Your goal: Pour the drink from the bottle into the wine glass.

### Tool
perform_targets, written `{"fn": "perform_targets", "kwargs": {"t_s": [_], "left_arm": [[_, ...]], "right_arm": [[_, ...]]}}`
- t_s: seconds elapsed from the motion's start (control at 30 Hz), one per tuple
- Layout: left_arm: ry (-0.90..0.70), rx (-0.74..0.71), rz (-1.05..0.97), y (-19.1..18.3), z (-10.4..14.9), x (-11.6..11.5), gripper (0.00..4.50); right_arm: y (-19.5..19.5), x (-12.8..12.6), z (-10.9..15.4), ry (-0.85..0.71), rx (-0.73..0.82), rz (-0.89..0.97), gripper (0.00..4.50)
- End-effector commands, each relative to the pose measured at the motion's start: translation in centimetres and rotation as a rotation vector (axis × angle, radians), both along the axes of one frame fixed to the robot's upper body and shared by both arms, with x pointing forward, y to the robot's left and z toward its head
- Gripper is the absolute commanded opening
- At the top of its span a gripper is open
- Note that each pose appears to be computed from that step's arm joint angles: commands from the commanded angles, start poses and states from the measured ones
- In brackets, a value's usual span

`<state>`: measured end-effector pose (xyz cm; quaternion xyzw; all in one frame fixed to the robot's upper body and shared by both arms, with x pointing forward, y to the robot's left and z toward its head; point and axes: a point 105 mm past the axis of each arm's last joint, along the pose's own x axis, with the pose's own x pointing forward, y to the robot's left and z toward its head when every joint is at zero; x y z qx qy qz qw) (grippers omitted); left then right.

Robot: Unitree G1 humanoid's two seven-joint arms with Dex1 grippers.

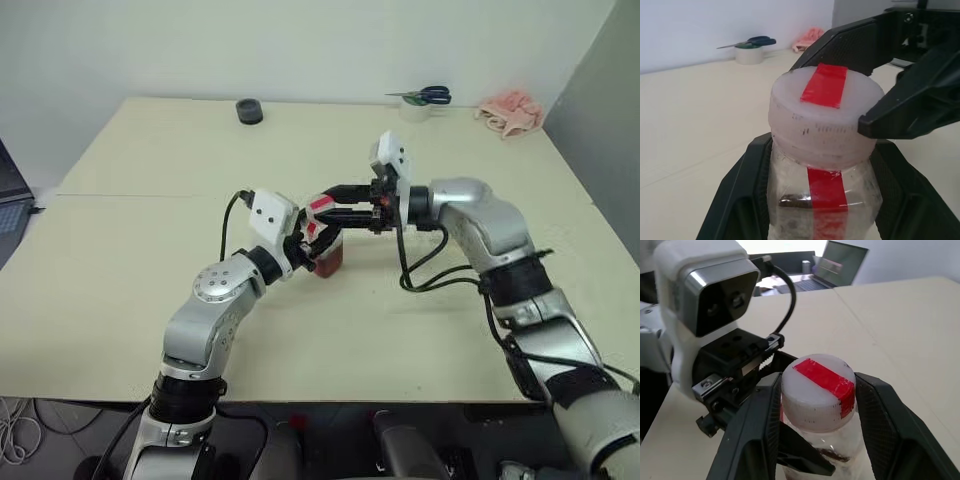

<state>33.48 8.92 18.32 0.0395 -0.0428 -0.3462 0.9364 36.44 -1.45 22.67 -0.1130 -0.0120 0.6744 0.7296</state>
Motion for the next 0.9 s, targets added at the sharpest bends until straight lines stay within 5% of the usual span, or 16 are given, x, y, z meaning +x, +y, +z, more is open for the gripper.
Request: {"fn": "perform_targets", "kwargs": {"t_s": [0.03, 0.17, 0.43, 0.9], "left_arm": [[-0.111, -0.033, -0.055, -0.5, 3.1, -1.2, 2.17], [-0.104, -0.023, -0.043, -0.2, 2.9, -1.3, 2.17], [-0.103, -0.017, -0.063, -0.2, 3.5, -0.8, 2.17], [-0.002, 0.043, -0.373, -1.8, 2.0, -2.2, 2.17]], "right_arm": [[-2.1, 1.5, 0.0, -0.062, -0.067, -0.006, 1.85], [-3.3, 1.8, 1.0, -0.071, -0.032, -0.020, 1.85], [-4.9, 1.0, 2.8, -0.125, 0.049, -0.095, 4.50], [-5.0, -6.4, 3.5, -0.111, 0.070, -0.288, 4.50]]}}
